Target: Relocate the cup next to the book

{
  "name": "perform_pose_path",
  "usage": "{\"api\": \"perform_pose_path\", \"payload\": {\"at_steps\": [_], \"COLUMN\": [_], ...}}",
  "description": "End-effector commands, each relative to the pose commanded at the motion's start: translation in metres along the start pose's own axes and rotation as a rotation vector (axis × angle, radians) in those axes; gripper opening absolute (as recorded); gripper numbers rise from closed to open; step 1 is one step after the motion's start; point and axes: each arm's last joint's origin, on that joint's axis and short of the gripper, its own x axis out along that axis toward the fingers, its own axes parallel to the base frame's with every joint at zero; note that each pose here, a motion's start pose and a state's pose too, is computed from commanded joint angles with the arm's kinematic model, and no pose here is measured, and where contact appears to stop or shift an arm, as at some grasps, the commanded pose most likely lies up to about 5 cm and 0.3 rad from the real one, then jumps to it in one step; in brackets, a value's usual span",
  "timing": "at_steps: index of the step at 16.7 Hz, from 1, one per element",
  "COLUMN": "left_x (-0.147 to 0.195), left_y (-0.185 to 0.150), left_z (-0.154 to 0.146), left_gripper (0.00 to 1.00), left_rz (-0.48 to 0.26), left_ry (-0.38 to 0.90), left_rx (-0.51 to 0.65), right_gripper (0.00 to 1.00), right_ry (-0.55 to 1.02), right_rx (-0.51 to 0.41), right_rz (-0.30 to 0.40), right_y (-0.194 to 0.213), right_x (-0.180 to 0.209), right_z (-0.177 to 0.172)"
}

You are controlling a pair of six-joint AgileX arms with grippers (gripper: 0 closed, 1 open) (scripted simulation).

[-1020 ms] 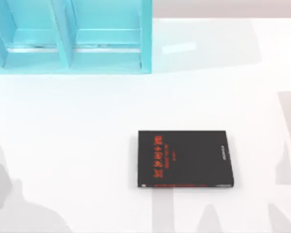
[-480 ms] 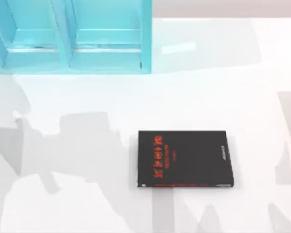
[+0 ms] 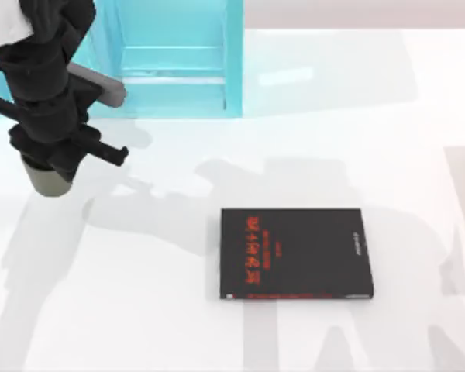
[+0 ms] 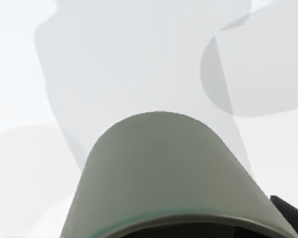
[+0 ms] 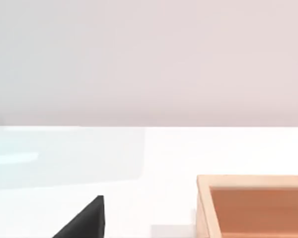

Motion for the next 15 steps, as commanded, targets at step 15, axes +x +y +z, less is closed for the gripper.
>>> {"api": "perform_pose_path", "payload": {"at_steps": [15], "left_x": [-0.042], "left_y": [-0.152], "left_z": [0.011], "left_gripper": [0.00], "left_rz": [-0.115], "left_ry": [-0.030], "left_rx": [-0.466], "right_gripper": [1.00], "right_ry": [0.000], "right_rx": [0.000], "right_rz": [0.000], "right_y": [0.000], "right_x": [0.000], "right_z": [0.000]}}
